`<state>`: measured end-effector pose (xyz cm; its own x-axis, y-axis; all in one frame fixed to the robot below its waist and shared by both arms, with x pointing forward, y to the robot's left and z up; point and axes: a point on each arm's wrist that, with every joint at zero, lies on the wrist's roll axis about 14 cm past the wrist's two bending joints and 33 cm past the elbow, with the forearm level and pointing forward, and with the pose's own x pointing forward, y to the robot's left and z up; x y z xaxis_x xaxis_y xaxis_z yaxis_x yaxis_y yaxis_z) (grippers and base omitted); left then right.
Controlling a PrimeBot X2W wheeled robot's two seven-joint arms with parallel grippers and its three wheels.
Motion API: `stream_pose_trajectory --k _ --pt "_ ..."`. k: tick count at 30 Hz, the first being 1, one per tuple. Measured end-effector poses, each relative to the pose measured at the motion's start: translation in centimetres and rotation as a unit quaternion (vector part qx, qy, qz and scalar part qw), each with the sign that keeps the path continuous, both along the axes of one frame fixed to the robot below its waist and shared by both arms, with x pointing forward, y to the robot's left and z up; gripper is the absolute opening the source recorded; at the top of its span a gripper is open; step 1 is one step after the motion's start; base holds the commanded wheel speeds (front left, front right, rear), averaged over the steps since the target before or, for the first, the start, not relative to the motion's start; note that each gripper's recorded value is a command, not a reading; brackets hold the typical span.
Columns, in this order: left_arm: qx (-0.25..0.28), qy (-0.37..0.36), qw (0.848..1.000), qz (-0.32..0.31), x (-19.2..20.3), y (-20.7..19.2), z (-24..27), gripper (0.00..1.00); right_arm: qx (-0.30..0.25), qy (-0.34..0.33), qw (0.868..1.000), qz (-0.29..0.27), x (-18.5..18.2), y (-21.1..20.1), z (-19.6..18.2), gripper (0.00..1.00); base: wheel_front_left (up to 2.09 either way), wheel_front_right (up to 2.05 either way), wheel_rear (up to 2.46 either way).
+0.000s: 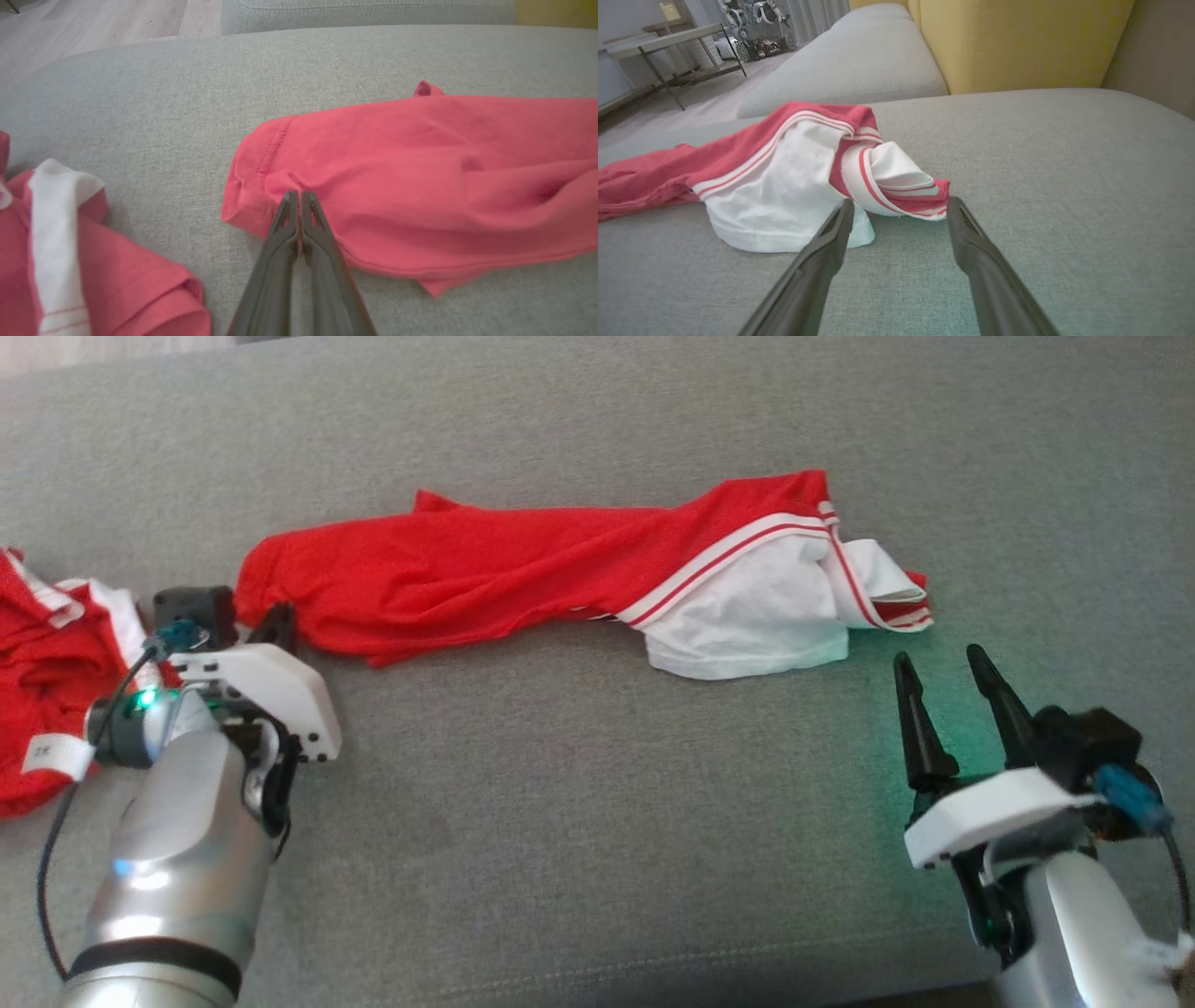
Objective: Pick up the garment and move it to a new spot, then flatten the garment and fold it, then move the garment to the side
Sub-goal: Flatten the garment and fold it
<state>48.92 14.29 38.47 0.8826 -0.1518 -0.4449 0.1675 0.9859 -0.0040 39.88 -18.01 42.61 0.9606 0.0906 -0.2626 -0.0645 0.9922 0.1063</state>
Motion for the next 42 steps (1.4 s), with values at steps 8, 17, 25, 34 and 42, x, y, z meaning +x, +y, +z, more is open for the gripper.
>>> stream_pose_trajectory --k 8,17,25,34,42 --pt "-0.007 -0.007 1.0 0.0 -0.3 -0.2 0.0 0.0 0.009 0.068 0.996 0.052 1.8 2.9 -4.1 1.0 0.0 0.0 0.0" --pt "-0.013 -0.03 0.999 0.004 0.2 -0.1 0.9 0.0 0.037 0.095 0.993 0.064 2.7 4.2 -5.9 0.0 0.0 0.0 0.0" --pt "-0.027 -0.085 0.996 0.0 1.2 -0.5 3.6 0.0 0.047 0.032 0.997 0.061 3.8 3.2 -3.2 0.0 0.0 0.0 0.0" --pt "-0.03 -0.22 0.975 -0.011 2.5 -1.1 12.1 0.0 0.02 -0.186 0.981 0.05 6.1 0.1 10.4 0.0 0.0 0.0 0.0" --pt "-0.045 -0.376 0.925 -0.026 0.7 -2.8 24.6 0.0 -0.036 -0.354 0.934 0.031 3.5 -1.8 23.5 0.0 0.0 0.0 0.0"
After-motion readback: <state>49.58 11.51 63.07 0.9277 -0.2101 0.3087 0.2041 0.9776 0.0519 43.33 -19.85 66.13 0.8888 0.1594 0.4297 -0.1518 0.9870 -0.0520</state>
